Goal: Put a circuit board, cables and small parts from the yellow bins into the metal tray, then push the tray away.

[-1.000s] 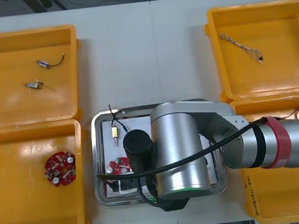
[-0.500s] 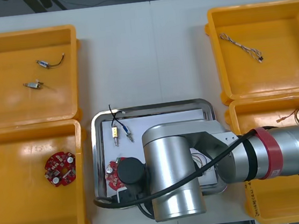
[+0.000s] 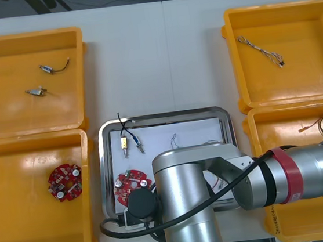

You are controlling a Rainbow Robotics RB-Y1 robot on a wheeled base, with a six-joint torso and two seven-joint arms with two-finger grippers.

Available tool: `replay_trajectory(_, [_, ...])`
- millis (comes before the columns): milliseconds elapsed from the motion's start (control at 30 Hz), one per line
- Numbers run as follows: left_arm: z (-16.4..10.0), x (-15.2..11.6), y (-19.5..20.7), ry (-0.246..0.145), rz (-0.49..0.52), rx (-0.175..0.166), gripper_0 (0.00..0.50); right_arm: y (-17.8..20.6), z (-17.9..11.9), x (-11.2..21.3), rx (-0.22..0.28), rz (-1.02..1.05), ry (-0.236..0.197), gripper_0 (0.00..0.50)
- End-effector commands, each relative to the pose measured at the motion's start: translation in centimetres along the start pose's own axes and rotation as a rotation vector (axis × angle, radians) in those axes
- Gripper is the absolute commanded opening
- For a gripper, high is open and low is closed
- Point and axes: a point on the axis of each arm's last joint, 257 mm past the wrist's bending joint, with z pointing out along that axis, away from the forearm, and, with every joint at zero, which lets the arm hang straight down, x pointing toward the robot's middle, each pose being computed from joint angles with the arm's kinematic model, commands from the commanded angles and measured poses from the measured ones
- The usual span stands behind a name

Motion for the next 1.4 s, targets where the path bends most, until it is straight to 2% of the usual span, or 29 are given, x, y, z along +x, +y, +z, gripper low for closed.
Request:
replay_trajectory(33, [-0.6, 0.0, 0.5, -0.02, 0.116, -0.012, 0.5, 1.4, 0.0, -1.7, -0.007, 0.027, -0.04, 0.5])
replay_trajectory(200, [-0.6, 0.0, 0.5, -0.02, 0.116, -0.012, 0.5, 1.8, 0.6, -1.6, -0.002, 0.056, -0.044, 0.5])
replay_trajectory(467, [-0.6, 0.0, 0.5, -0.02, 0.116, -0.012, 0.5, 1.5, 1.5, -1.3, -0.005, 0.079, -0.026, 0.5])
replay_trajectory(733, [-0.6, 0.0, 0.5, -0.02, 0.116, -0.012, 0.5, 1.5, 1.6, -1.7, 0.003, 0.082, -0.036, 0.5])
replay_trajectory(900, [-0.6, 0.0, 0.5, -0.02, 0.116, -0.012, 0.5, 1.5, 2.1, -1.8, 0.043, 0.071, -0.036, 0.5])
replay_trajectory(1400, [-0.6, 0.0, 0.5, -0.02, 0.116, -0.012, 0.5, 2.1, 2.2, -2.5, 0.037, 0.099, -0.053, 0.5])
